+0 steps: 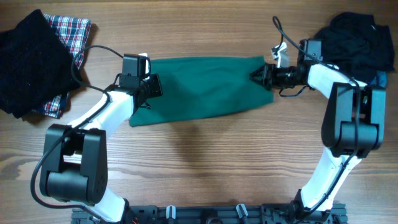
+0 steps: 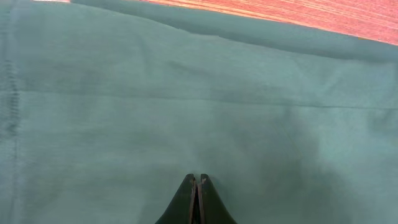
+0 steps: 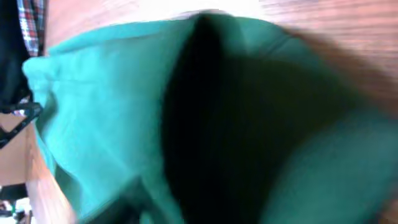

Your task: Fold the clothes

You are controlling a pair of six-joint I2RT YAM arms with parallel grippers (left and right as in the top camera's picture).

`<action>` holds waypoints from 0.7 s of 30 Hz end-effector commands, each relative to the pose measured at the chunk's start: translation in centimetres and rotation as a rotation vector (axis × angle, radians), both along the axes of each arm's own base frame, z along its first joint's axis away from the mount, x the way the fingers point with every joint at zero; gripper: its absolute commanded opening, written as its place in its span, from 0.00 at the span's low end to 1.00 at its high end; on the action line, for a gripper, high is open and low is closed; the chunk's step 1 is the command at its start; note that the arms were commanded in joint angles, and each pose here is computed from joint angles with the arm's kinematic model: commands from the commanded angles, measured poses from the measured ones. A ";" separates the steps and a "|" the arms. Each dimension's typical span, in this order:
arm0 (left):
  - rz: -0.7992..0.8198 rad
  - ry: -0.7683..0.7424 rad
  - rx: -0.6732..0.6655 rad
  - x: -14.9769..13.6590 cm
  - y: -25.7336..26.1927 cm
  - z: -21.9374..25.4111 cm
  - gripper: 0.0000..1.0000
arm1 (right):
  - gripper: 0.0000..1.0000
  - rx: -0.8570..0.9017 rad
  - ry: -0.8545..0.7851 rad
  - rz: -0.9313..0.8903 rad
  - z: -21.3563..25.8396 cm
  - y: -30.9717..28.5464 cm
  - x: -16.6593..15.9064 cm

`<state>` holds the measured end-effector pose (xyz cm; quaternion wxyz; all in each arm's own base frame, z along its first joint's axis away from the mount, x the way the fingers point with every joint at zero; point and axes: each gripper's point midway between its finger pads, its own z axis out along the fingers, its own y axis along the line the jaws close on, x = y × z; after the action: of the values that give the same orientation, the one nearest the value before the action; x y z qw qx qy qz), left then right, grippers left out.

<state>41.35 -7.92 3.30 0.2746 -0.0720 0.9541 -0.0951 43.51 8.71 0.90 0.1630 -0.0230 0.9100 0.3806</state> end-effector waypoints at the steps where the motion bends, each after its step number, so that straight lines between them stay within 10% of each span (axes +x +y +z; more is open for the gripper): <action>1: 0.004 0.002 0.018 0.2 0.2 -0.3 0.04 | 0.19 0.014 0.052 0.043 -2.3 0.8 -1.8; 4: 0.004 0.002 0.018 0.2 0.2 -0.3 0.04 | 0.04 0.011 0.035 0.043 -2.1 0.5 -1.5; 21: 0.004 0.002 0.017 0.2 0.2 -0.3 0.04 | 0.04 -0.137 -0.001 -0.037 4.3 -4.9 0.7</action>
<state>41.36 -7.93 3.30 0.2748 -0.0722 0.9541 -0.0952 43.59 4.41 3.45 0.1464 -0.0001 0.9277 0.3434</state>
